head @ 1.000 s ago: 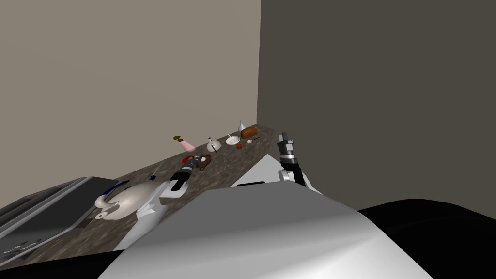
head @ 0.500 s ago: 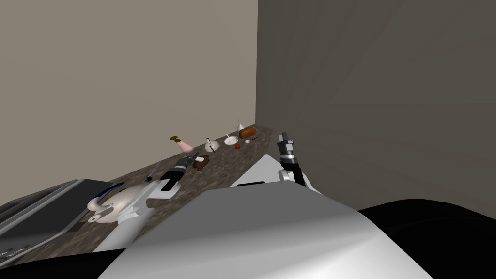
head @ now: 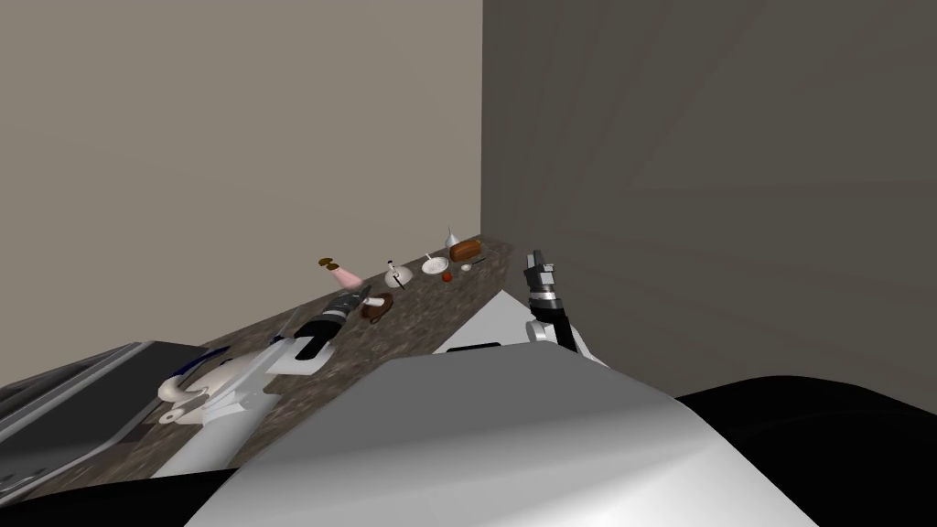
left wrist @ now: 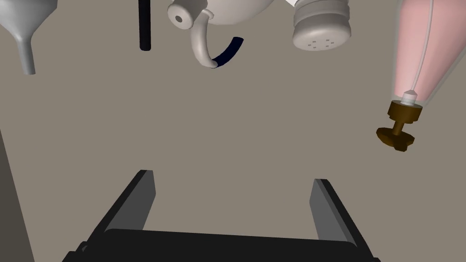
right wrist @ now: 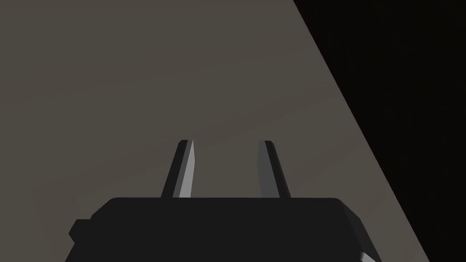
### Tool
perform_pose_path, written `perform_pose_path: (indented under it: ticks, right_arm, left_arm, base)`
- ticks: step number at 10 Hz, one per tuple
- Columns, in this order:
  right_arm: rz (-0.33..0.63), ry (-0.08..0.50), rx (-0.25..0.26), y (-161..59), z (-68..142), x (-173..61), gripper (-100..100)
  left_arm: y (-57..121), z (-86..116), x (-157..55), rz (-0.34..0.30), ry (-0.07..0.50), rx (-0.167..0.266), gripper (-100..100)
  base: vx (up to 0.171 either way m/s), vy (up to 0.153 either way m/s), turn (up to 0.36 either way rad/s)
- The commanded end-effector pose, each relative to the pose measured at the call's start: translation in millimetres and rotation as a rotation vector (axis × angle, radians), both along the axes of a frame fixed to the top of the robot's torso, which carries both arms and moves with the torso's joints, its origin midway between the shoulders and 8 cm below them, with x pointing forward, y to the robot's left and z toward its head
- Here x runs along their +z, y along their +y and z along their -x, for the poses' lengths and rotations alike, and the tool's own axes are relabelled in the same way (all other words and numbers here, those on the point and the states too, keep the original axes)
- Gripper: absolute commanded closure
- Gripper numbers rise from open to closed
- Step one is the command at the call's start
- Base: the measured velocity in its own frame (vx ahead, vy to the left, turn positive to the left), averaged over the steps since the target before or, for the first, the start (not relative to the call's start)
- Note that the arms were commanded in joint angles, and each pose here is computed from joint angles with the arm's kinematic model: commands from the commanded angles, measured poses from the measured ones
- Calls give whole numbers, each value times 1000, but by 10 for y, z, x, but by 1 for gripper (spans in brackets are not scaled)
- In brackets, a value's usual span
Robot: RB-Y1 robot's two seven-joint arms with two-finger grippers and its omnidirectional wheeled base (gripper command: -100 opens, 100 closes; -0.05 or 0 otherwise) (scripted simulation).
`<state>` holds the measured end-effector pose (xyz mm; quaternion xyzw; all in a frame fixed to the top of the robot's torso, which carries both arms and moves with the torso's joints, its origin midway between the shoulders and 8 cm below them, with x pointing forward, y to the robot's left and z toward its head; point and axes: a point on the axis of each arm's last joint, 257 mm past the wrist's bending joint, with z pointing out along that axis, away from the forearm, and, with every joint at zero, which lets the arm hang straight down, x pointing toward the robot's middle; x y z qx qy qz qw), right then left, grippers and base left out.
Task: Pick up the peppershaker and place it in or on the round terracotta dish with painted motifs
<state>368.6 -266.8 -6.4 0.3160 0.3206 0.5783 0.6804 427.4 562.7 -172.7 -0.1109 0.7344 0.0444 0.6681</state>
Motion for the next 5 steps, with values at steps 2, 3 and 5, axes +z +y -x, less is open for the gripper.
perform_pose_path:
  ticks: [2, 3, 5]
  right_arm:
    - [0, 0, 0, 0, 0, 0, 0]
    - [0, 0, 0, 0, 0, 0, 0]
    - [0, 0, 0, 0, 0, 0, 0]
  left_arm:
    - [0, 0, 0, 0, 0, 0, 0]
    - [0, 0, 0, 0, 0, 0, 0]
    - [0, 0, 0, 0, 0, 0, 0]
  base:
    - [0, 0, 0]
    - [0, 0, 0]
    - [0, 0, 0]
